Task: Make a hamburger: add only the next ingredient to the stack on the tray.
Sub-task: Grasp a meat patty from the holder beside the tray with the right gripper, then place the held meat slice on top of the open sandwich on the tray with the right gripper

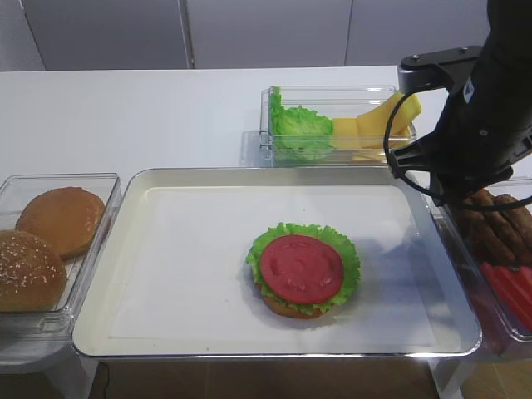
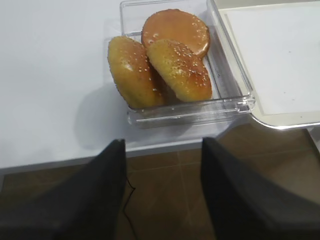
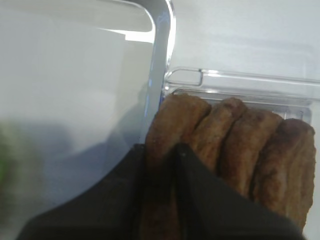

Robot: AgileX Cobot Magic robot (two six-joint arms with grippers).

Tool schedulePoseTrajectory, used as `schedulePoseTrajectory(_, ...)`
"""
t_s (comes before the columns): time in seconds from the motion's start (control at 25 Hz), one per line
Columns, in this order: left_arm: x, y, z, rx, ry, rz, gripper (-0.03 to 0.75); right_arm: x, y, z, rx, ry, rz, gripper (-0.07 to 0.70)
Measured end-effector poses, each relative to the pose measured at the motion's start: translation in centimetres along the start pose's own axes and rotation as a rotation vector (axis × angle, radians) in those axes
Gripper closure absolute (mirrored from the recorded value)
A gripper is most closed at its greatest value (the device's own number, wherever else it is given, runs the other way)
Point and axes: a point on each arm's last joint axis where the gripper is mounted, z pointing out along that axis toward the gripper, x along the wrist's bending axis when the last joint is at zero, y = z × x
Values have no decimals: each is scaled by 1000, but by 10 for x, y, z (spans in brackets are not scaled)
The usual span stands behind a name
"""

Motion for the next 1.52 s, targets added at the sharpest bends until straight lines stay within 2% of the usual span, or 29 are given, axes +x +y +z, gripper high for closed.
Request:
schedulePoseTrajectory(0.36, 0, 0, 0, 0, 0, 0, 356, -1, -5, -17, -19, 19, 21, 503)
schedulePoseTrajectory(0.8, 0, 0, 0, 0, 0, 0, 356, -8, -24, -76, -179, 80, 46, 506)
schedulePoseTrajectory(0.96, 0, 0, 0, 0, 0, 0, 356, 4, -29, -103, -232, 105, -16, 506)
schedulePoseTrajectory(1.12, 0, 0, 0, 0, 0, 0, 356, 30, -31, -115, -265, 131, -107, 506)
schedulePoseTrajectory(1.32, 0, 0, 0, 0, 0, 0, 356, 67, -32, -99, -242, 72, -230, 506)
schedulePoseTrajectory(1.52, 0, 0, 0, 0, 0, 0, 356, 108, -33, -74, -221, -3, -385, 506)
